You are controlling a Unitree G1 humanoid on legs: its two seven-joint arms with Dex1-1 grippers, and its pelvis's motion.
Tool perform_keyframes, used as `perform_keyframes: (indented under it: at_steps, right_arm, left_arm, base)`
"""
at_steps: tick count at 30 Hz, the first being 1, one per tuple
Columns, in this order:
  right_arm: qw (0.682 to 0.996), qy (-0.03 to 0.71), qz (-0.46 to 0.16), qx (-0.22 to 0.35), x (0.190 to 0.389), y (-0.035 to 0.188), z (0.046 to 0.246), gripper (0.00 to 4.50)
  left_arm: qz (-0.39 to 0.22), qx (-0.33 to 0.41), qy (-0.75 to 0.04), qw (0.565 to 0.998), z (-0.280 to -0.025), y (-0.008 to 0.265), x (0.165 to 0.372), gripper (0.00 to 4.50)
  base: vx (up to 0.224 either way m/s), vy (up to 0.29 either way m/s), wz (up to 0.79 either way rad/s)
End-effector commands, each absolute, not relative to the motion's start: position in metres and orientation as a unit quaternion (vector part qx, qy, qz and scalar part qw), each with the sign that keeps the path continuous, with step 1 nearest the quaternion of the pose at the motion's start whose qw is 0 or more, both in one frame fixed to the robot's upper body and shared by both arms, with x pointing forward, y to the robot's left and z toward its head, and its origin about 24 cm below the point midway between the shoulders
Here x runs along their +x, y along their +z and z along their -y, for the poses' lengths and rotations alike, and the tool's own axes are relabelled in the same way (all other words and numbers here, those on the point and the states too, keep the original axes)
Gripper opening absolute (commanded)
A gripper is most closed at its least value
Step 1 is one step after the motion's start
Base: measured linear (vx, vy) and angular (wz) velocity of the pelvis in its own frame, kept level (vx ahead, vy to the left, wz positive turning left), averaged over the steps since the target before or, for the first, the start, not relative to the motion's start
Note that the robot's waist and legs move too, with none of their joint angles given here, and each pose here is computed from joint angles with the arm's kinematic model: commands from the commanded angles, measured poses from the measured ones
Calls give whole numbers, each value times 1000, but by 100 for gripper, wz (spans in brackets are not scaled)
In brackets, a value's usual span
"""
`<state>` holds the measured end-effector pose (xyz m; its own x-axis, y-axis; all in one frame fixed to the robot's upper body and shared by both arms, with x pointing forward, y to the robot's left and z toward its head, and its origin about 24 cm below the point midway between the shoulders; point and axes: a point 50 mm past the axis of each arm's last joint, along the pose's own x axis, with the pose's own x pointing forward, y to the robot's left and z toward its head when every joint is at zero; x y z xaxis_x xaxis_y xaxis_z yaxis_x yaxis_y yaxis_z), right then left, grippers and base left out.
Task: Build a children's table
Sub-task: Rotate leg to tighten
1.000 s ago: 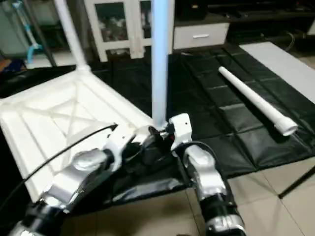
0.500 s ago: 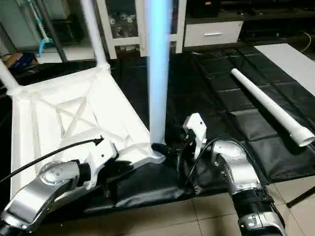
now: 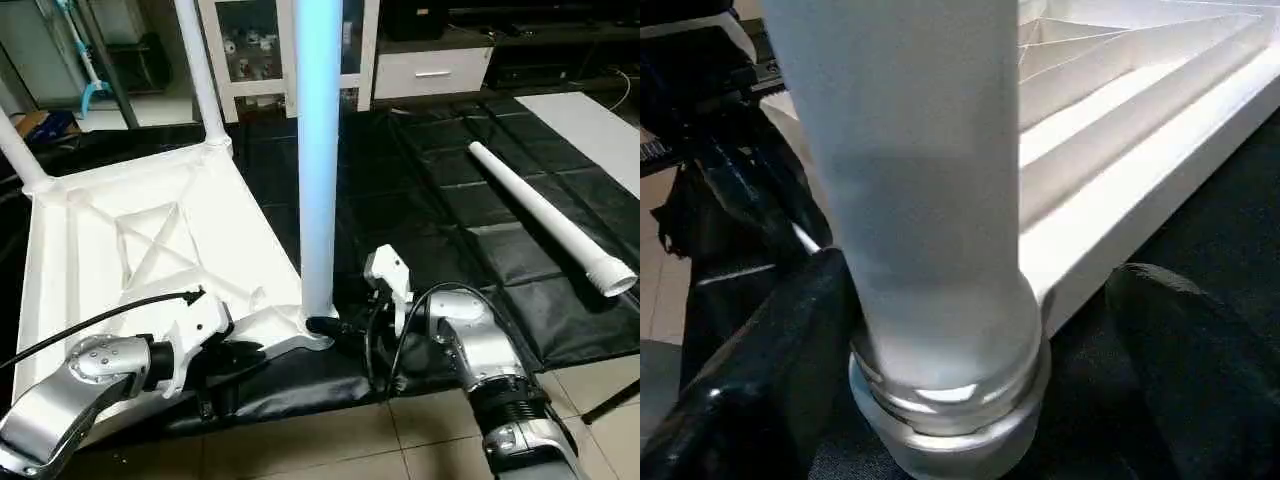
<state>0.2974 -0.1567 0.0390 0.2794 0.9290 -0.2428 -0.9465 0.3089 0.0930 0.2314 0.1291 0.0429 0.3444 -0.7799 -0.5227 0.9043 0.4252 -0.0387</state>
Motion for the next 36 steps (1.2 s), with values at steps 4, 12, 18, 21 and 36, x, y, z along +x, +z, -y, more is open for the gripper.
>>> perform_keyframes:
  at_steps: [4,12,18,21,36]
  right_arm:
    - [800,581,-139,-54,302,37,160,370]
    - [803,579,-134,-56,303,35,159,308]
    - [836,535,-111,-50,306,34,158,269]
    - [875,469,-107,-50,310,27,154,237]
    - [969,209,-128,-20,323,7,99,206]
  left_arm:
    - [-264,118,-560,776,-120,35,219,0]
    - [-265,118,-563,774,-118,35,219,0]
    - [-257,125,-537,794,-115,34,228,0]
    - [-250,136,-496,820,-110,33,242,0]
    - [-229,119,-301,918,-76,37,298,0]
  base:
    - [0,0,0]
    - [0,0,0]
    - [0,0,0]
    - [0,0,0]
    - [0,0,0]
